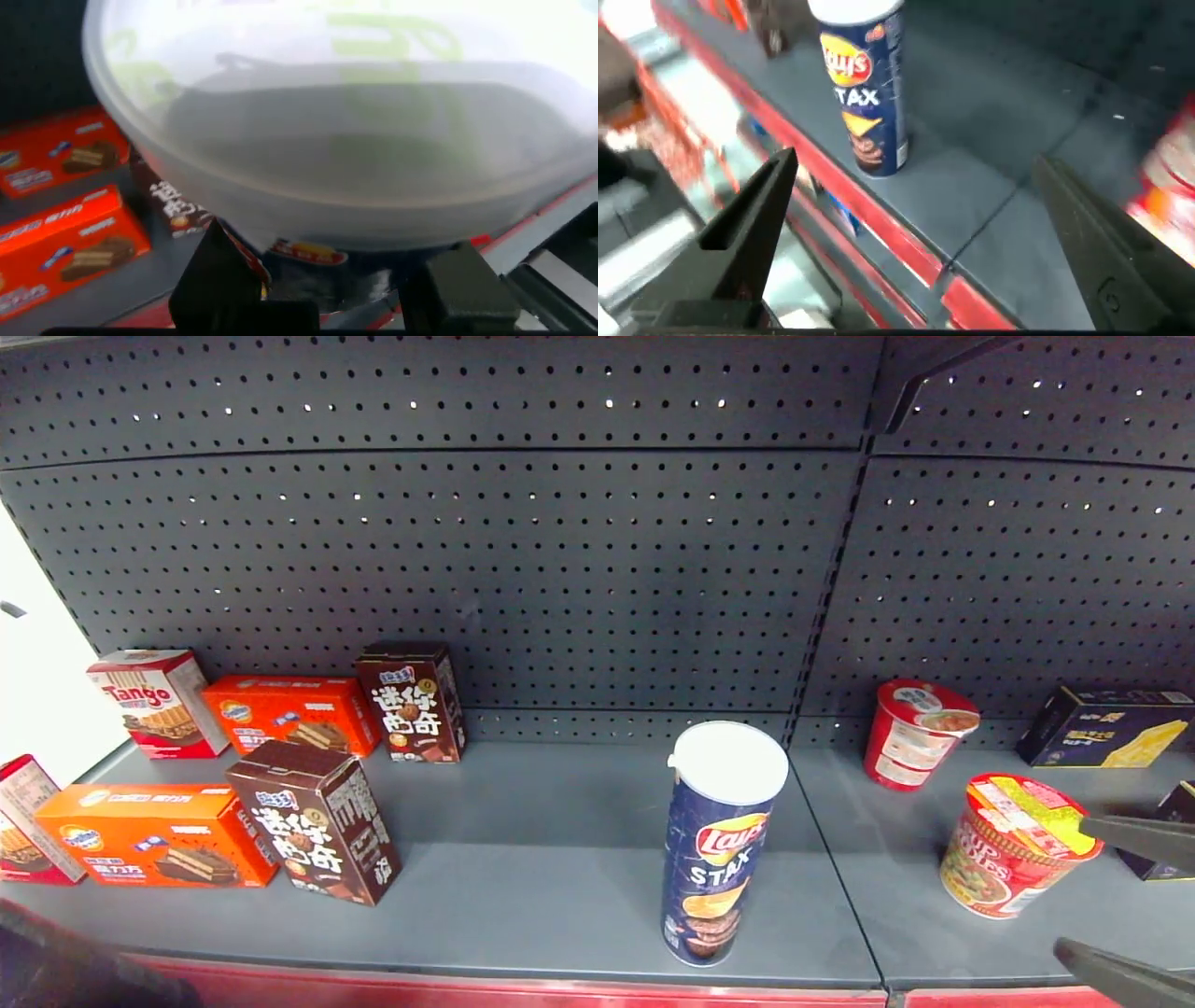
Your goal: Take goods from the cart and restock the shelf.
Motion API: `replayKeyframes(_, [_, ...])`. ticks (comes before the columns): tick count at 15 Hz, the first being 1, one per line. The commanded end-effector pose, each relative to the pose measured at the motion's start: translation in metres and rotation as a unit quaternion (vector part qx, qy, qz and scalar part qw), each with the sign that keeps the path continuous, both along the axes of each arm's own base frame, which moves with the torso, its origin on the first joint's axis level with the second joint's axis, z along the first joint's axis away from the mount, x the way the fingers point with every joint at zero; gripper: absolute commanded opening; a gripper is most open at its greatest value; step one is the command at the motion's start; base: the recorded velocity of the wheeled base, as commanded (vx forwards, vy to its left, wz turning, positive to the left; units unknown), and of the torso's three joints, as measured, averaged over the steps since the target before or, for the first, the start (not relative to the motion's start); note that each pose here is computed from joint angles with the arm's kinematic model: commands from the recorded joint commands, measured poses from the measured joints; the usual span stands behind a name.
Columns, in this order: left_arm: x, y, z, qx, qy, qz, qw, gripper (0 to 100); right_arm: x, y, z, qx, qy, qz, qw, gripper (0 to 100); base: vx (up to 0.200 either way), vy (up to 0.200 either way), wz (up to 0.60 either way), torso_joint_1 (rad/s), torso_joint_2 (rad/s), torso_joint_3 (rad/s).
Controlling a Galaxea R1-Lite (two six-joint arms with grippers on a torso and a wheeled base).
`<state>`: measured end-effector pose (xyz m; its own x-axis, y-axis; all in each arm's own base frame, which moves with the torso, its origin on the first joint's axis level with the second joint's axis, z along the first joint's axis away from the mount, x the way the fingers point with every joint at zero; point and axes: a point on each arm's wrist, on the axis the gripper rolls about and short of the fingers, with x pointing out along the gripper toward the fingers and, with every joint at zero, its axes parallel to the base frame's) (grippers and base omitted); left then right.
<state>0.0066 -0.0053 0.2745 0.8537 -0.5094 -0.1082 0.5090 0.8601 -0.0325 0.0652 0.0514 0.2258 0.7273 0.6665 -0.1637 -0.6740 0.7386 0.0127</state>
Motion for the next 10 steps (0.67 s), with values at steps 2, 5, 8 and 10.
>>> replayKeyframes(2, [0.046,-0.028,0.009,0.014,0.030,-0.042,0.9985,0,-0.048,-0.038,-0.002,0.041,-0.031,-0.051,0.997,100,0.000,0.000,0.00,0.000,0.00,0.000])
replayKeyframes(5, [0.077,-0.048,0.011,0.008,0.035,-0.078,0.9963,0,-0.062,-0.050,-0.009,0.048,-0.049,-0.112,0.991,100,0.000,0.000,0.00,0.000,0.00,0.000])
replayKeyframes(8, [0.114,-0.063,0.006,0.020,0.057,-0.081,0.9949,0,-0.073,-0.056,-0.014,0.052,-0.061,-0.170,0.982,100,0.000,0.000,0.00,0.000,0.00,0.000])
replayKeyframes(10, [0.132,-0.075,-0.001,0.017,0.073,-0.115,0.9905,0,-0.079,-0.059,-0.018,0.053,-0.062,-0.176,0.981,100,0.000,0.000,0.00,0.000,0.00,0.000])
